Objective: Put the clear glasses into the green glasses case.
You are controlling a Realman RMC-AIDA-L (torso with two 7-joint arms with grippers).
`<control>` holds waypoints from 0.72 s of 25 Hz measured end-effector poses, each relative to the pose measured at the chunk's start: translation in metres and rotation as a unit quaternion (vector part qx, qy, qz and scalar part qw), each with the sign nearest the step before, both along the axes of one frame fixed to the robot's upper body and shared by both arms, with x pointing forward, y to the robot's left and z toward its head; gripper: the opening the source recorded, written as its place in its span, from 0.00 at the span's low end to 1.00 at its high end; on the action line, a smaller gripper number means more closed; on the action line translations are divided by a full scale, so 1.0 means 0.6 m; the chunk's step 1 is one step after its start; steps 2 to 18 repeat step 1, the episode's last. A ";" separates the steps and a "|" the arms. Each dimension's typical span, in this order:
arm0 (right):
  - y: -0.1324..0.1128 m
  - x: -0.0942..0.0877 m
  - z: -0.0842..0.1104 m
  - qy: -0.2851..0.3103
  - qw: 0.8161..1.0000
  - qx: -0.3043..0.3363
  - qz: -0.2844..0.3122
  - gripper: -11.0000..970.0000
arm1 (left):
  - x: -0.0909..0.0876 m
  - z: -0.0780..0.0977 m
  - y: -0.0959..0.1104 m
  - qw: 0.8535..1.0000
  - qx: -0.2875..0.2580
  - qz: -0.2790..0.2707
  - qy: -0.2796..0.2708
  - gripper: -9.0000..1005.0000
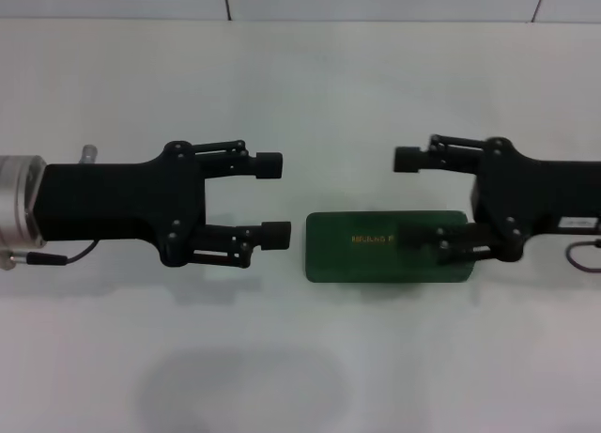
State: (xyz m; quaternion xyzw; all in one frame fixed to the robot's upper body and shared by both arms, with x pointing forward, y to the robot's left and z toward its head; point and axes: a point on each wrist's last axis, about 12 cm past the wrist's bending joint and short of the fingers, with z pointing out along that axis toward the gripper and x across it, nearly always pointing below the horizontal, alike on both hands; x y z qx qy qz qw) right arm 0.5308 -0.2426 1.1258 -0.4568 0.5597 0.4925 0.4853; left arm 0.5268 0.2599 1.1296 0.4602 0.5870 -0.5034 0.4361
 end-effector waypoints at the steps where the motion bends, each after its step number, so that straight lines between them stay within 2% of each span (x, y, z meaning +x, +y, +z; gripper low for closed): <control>1: 0.004 0.002 0.001 0.000 1.000 0.001 0.004 0.86 | 0.000 -0.001 0.002 1.000 0.000 0.003 -0.001 0.81; 18: 0.004 0.002 0.001 0.000 1.000 0.001 0.004 0.86 | 0.000 -0.001 0.002 1.000 0.000 0.003 -0.001 0.81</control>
